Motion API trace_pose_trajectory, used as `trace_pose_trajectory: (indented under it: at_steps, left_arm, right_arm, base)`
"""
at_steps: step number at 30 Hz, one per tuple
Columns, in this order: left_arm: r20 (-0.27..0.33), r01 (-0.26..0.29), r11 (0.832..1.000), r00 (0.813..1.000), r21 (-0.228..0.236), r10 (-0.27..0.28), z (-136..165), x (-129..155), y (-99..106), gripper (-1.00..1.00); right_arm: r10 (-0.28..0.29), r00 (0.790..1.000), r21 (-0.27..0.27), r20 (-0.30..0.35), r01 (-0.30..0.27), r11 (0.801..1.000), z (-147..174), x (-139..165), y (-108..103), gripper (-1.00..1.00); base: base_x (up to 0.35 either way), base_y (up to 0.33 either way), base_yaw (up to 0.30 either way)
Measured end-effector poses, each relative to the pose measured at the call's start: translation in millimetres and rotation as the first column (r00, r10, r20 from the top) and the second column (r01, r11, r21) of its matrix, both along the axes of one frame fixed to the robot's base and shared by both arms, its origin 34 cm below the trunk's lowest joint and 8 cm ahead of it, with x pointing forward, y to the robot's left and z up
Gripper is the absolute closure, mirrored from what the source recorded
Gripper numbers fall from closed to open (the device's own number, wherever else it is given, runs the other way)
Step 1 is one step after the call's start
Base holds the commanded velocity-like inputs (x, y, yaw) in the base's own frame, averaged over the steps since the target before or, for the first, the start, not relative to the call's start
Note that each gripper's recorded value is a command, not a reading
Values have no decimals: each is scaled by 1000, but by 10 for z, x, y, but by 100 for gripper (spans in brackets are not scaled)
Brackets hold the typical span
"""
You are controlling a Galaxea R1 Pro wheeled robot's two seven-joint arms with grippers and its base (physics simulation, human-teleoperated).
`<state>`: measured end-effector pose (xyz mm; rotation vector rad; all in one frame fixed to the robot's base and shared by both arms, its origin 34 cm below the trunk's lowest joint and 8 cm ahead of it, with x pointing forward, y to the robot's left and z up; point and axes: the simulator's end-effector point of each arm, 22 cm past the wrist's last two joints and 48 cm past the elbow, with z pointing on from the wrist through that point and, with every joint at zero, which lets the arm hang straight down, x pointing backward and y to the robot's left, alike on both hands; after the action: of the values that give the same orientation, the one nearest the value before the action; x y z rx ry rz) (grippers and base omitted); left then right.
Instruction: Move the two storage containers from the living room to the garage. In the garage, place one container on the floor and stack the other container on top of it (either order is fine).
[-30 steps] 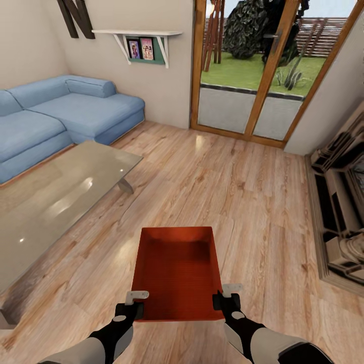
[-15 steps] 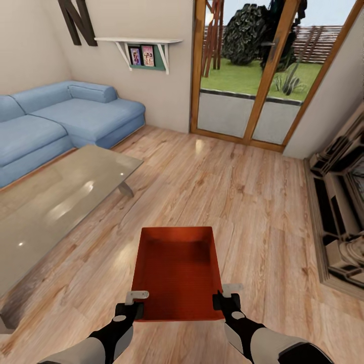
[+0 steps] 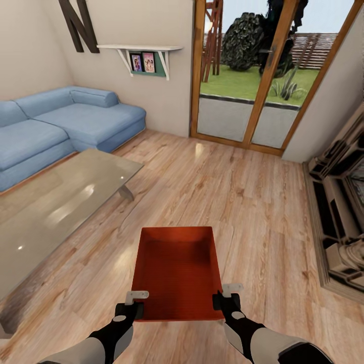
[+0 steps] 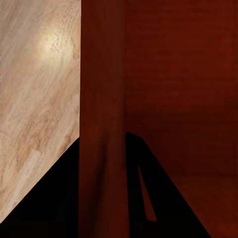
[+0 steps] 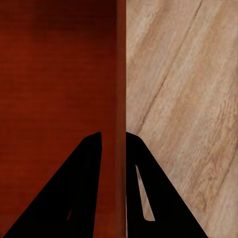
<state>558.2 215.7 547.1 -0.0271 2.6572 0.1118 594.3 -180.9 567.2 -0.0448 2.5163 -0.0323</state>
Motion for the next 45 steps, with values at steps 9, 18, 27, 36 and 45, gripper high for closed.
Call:
trace_pose_trajectory:
  at_steps: [9,18,27,36,45]
  left_arm:
    - [15,0,1000,1000,-1,0,61,55,2,100]
    - [29,0,1000,1000,0,0,123,104,0,100]
    - [43,1,1000,999,-1,-1,185,156,3,100]
    - [57,0,1000,998,0,0,248,204,0,100]
    - [72,0,1000,997,0,0,313,254,0,100]
  right_arm:
    - [0,1000,0,15,0,1000,68,52,2,100]
    - [0,1000,0,29,0,1000,133,98,0,100]
    - [-1,999,1,43,1,1000,201,145,4,100]
    - [0,998,0,58,0,1000,269,192,0,100]
    - [0,997,1,72,0,1000,338,240,0,100]
  base:
    - [0,0,0]
    - [0,0,0]
    - [0,0,0]
    - [0,0,0]
    - [0,0,0]
